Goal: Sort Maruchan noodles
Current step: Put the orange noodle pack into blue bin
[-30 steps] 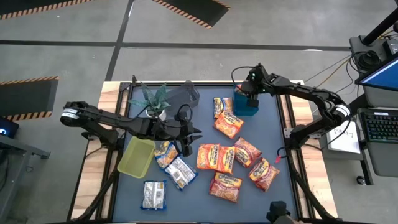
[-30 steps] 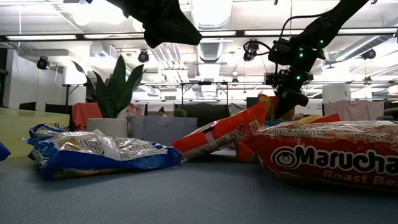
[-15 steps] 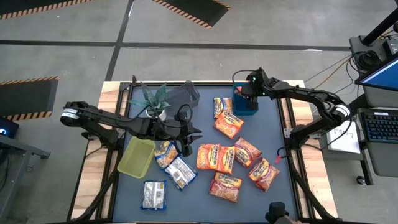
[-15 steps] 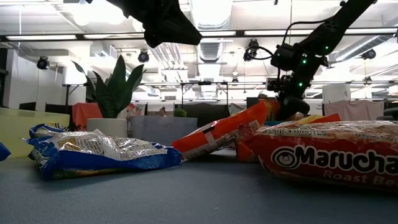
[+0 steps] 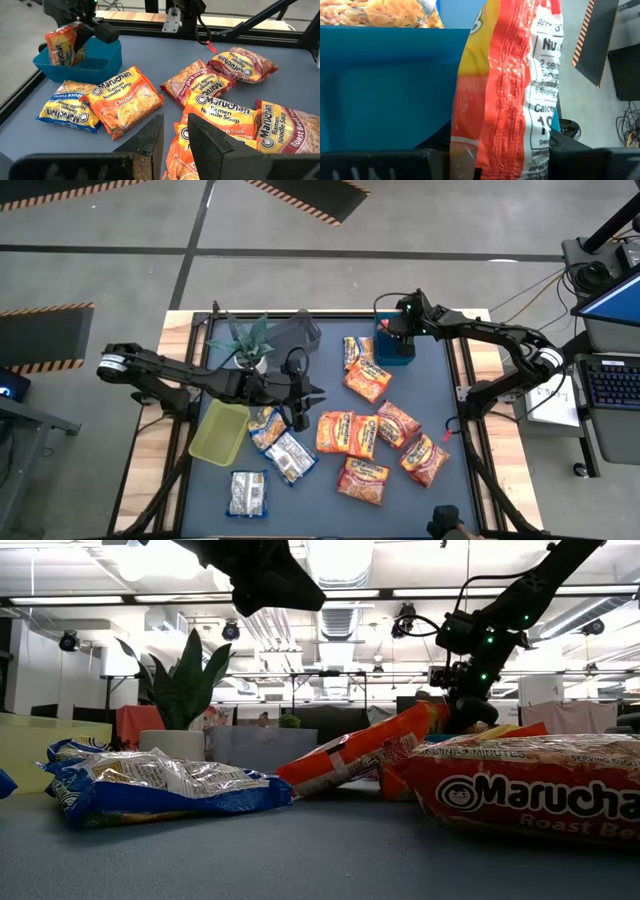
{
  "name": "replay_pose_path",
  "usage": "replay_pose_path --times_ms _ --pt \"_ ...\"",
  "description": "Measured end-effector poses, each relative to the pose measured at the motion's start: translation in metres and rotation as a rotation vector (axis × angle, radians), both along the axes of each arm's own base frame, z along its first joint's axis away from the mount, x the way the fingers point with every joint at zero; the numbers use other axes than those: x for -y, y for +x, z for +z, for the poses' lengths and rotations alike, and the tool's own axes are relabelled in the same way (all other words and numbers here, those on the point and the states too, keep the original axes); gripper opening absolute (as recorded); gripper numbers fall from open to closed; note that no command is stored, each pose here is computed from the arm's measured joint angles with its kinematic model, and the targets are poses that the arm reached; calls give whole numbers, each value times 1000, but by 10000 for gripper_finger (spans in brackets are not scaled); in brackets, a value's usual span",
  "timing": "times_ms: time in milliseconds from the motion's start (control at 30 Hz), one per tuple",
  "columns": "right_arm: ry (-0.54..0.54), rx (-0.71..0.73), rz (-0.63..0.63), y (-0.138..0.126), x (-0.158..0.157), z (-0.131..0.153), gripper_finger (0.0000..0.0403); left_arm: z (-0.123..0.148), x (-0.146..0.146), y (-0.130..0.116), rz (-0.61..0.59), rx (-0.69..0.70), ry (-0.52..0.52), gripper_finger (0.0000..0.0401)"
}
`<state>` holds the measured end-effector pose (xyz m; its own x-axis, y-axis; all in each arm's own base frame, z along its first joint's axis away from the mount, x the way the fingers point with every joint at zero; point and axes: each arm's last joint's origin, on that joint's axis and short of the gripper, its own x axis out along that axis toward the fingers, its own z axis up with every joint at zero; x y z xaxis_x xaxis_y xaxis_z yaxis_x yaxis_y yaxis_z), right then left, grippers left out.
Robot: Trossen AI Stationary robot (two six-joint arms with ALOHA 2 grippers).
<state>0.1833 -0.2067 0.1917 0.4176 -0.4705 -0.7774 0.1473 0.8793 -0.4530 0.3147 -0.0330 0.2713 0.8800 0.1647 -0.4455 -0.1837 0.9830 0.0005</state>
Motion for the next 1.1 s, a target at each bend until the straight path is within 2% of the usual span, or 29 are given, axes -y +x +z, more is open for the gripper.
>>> replay_pose_path --times_ms 667,1100 --pt "25 62 -81 1 1 1 192 1 0 0 2 7 -5 70" --pt "14 91 -133 2 3 3 196 -2 0 2 3 2 -4 70"
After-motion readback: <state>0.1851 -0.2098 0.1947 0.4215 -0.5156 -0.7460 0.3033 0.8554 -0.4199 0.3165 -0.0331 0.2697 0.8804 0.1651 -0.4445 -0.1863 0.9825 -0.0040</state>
